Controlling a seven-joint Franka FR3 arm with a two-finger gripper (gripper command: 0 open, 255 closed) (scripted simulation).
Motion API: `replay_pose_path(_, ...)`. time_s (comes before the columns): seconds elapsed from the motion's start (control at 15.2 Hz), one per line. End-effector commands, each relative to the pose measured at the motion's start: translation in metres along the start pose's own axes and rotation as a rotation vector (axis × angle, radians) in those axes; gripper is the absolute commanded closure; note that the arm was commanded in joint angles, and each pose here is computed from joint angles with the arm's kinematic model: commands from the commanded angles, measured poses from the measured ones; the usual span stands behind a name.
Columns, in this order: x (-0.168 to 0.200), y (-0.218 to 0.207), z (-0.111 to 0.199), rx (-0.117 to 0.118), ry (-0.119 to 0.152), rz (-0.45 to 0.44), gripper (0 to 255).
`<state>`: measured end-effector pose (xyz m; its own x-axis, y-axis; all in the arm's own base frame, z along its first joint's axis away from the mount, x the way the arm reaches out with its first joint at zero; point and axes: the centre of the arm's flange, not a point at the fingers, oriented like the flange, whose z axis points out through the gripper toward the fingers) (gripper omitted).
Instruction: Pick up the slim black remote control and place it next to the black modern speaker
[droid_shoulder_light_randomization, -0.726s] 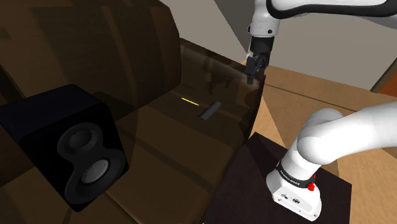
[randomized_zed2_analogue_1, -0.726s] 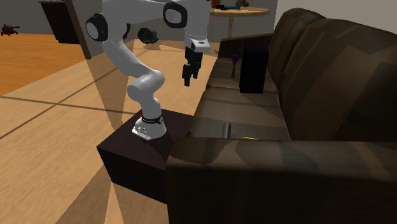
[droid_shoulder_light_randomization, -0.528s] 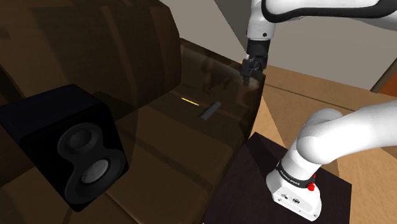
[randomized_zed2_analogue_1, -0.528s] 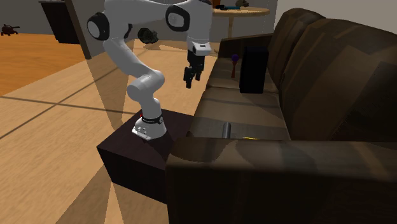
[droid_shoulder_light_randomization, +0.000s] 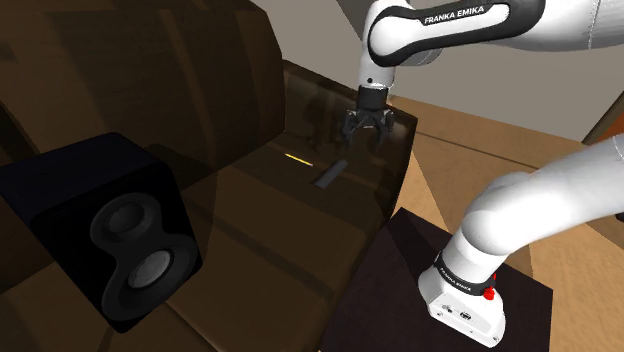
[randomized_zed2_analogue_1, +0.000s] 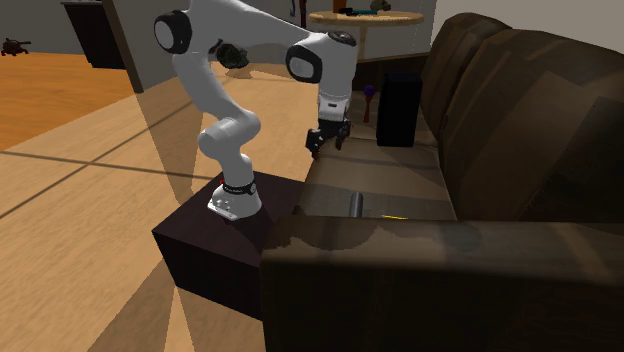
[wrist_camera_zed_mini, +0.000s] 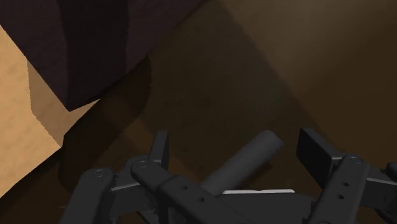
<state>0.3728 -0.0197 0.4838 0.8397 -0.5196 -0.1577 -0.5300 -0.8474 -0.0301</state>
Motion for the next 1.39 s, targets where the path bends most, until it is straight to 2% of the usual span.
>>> replay_pose_path(0.0, 0.019, -0.006, 0.019, 0.026, -0.003, 0.131, 0)
replay_pose_path(0.79, 0.130, -0.001, 0.118, 0.170, -0.028, 0.839, 0)
replay_pose_path(1.32, 0.132, -0.008, 0.157, 0.170, -0.028, 0.839, 0)
